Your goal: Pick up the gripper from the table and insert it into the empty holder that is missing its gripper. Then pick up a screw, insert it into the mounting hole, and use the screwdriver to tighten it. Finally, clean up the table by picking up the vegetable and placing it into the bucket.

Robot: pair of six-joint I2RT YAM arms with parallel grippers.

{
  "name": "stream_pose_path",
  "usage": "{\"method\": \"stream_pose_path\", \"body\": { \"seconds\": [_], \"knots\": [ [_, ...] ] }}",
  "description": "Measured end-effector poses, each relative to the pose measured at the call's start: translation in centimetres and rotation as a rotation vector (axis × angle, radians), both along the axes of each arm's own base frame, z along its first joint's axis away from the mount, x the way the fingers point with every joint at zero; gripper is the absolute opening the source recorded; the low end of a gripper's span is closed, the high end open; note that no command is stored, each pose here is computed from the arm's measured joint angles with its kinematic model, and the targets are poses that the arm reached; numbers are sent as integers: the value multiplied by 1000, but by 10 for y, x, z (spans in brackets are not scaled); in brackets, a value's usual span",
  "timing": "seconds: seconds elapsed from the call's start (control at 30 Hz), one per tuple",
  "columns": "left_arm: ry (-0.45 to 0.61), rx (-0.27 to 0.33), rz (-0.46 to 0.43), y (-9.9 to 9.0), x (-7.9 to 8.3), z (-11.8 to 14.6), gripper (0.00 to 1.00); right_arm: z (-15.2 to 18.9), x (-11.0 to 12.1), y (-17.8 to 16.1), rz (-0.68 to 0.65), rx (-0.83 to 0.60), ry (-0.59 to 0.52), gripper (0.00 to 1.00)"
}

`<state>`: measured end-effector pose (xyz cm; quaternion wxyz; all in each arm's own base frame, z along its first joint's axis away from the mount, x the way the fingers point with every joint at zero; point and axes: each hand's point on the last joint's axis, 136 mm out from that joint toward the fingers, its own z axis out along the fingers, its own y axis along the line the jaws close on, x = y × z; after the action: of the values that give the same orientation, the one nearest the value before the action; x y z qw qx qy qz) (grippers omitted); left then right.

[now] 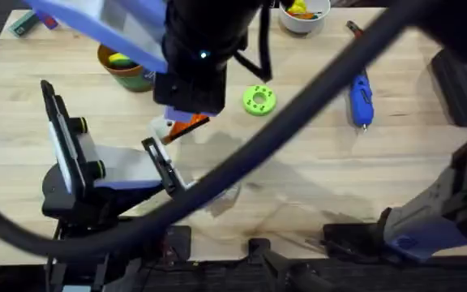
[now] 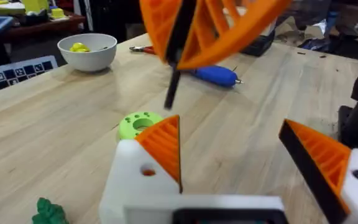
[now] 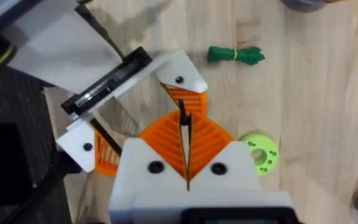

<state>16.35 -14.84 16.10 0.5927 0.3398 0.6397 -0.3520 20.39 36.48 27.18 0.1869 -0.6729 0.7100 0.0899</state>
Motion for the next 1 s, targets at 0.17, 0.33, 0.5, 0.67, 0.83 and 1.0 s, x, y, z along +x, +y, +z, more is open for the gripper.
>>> {"method": "stream_pose_path", "body": {
  "seconds": [0.17,0.33,0.5,0.67,0.83,1.0],
  "knots": [
    [0,0,0,0,0,0,985,-14,-1,6,36,-28,21,5],
    [0,0,0,0,0,0,985,-20,-3,5,55,-55,31,5],
    [0,0,0,0,0,0,986,-22,-4,6,70,-57,30,5],
    [0,0,0,0,0,0,985,-29,0,13,73,-58,29,5],
    [0,0,0,0,0,0,985,-36,1,15,74,-72,38,5],
    [0,0,0,0,0,0,985,-37,3,20,74,-60,31,5]
  ]
}}
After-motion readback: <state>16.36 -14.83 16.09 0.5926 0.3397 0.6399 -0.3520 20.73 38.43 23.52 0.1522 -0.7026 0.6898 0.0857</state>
